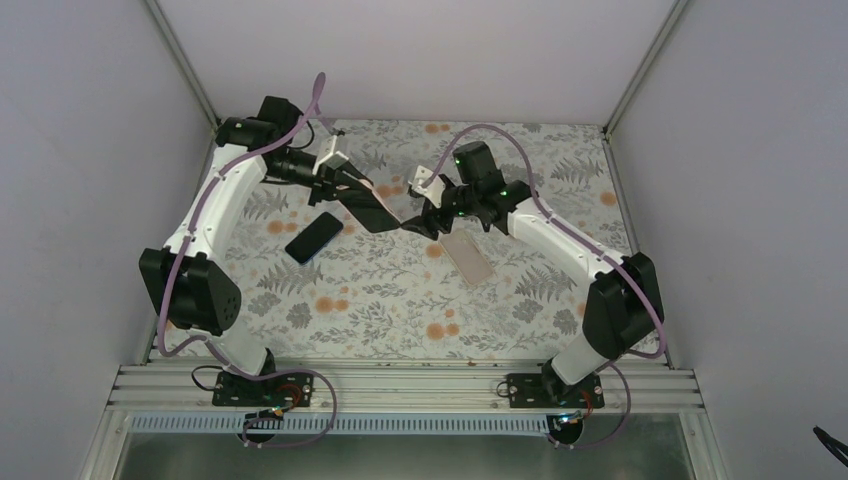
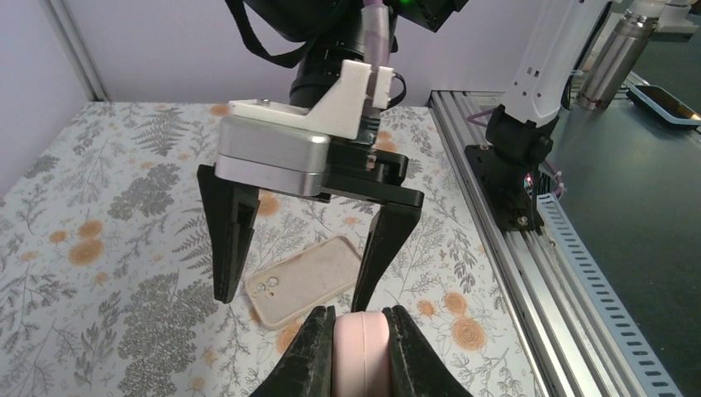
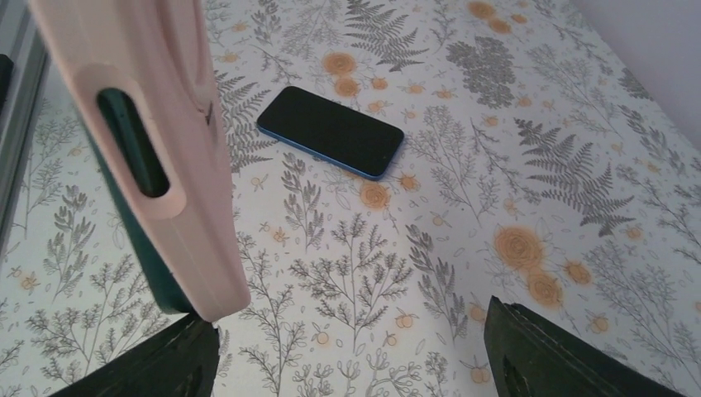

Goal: Take the phone out of the phone case
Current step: Remove the phone case from the phone.

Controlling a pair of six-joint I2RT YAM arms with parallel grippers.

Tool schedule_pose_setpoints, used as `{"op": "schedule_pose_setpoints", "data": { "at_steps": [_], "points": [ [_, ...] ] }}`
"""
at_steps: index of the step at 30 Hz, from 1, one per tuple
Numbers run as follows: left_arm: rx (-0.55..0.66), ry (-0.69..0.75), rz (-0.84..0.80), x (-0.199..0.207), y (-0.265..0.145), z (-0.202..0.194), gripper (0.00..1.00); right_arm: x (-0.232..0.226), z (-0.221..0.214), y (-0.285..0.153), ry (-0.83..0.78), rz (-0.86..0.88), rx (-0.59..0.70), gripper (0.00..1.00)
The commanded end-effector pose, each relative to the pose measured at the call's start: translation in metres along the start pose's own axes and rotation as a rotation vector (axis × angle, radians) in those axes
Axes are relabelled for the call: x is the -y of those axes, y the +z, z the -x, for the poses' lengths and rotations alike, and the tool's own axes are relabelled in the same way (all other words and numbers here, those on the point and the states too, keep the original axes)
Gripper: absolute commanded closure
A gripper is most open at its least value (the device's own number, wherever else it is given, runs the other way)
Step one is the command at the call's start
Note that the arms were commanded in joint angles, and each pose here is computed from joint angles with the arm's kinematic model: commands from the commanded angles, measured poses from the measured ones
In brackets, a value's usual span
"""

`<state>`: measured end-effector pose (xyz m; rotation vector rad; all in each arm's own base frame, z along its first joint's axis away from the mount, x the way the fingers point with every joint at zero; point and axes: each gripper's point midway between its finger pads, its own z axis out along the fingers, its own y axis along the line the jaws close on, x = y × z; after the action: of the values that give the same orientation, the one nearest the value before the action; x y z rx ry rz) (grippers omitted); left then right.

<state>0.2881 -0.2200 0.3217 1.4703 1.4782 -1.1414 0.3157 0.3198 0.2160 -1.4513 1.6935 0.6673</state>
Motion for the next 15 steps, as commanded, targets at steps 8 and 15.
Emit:
{"op": "schedule_pose_setpoints", "data": {
  "at_steps": [8,15],
  "points": [
    [0.094,0.01,-0.115,0.029,0.016,0.026,0.98,0.052,0.078,-0.028,-0.036,-0.156,0.194,0.16],
    [0.101,0.007,-0.129,0.029,0.019,0.026,0.98,0.029,0.098,-0.031,-0.052,0.012,0.287,0.13]
  ]
}}
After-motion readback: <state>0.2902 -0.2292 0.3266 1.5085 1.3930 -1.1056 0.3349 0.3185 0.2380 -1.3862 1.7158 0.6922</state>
